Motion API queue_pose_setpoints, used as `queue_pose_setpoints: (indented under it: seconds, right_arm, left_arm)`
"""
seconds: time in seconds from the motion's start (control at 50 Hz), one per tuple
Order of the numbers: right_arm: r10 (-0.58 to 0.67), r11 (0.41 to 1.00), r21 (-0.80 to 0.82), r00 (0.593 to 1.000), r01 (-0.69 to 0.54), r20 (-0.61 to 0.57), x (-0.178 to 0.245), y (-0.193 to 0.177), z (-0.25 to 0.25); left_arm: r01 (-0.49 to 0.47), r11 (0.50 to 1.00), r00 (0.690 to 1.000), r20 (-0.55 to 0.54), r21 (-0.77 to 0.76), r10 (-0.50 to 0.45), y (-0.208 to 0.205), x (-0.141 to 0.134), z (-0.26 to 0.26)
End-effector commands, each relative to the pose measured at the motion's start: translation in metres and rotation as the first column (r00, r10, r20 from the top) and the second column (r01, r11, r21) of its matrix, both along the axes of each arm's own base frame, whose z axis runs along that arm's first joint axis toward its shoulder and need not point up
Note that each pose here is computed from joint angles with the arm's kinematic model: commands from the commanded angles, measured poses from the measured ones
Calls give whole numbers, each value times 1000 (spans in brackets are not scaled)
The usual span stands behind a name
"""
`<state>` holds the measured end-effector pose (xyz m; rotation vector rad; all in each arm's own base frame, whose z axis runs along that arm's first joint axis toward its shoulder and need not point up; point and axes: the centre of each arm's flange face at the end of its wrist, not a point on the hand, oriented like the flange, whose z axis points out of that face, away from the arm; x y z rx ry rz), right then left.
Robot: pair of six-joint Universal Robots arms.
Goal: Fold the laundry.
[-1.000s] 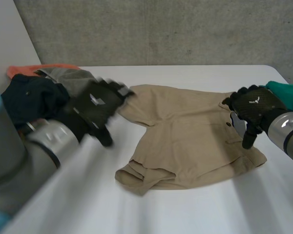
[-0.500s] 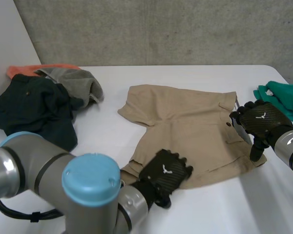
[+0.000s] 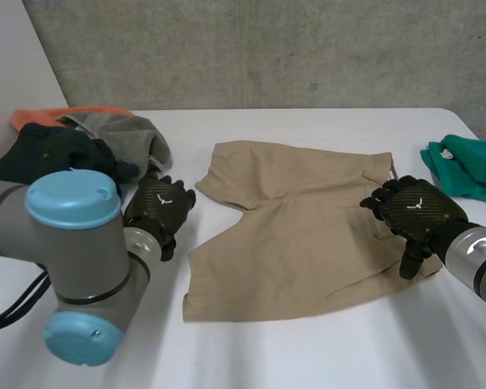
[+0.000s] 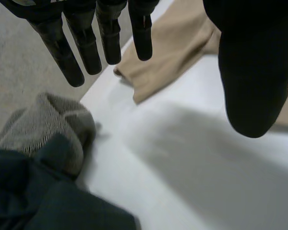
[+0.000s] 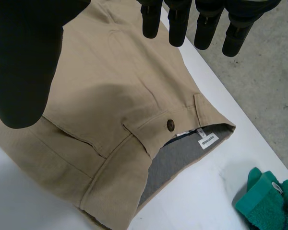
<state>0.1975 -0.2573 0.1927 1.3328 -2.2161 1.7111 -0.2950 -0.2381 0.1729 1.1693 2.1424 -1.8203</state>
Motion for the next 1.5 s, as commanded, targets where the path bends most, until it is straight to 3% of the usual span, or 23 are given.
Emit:
queue_pose_setpoints:
  seconds: [0.02,0.16,0.24,0.46,0.6,1.02,1.12,1.18,1.3,1.36,1.5]
  right_arm:
    - [19,1000,-4,999,-19,-36,-3,3,6]
    - [44,998,41,987,-38,-155,-19,9,4]
    - [72,997,49,982,-64,-173,-26,9,-2]
    - [96,995,8,988,-96,-117,-44,-5,-36]
    - [134,991,17,989,-133,-67,-43,-9,-52]
    - [89,996,8,996,-90,22,-40,-19,-51]
    - [119,993,-7,993,-119,12,-32,-10,-30]
    - [135,989,-66,991,-134,5,-26,-7,3]
    - [111,958,-273,992,-92,56,-18,-4,101]
    - [80,938,-344,991,-40,104,-21,-4,143]
    - [92,938,-346,981,-28,169,-10,0,184]
  left_arm:
    - [62,998,994,-89,-12,-63,31,3,26]
    - [193,977,980,-55,88,-189,87,7,14]
    - [212,964,977,-14,163,-212,105,13,-4]
    - [134,981,991,-13,142,-134,86,11,-32]
    - [151,983,988,-29,108,-149,78,1,-42]
    - [155,978,987,24,137,-159,77,-12,-57]
    - [103,994,995,-23,33,-102,71,-9,-20]
    - [60,993,988,-133,-101,-73,65,-6,32]
    - [-22,938,934,-342,-346,-105,67,11,151]
    - [-29,927,922,-368,-374,-120,72,18,186]
    - [-30,951,921,-377,-307,-93,68,25,210]
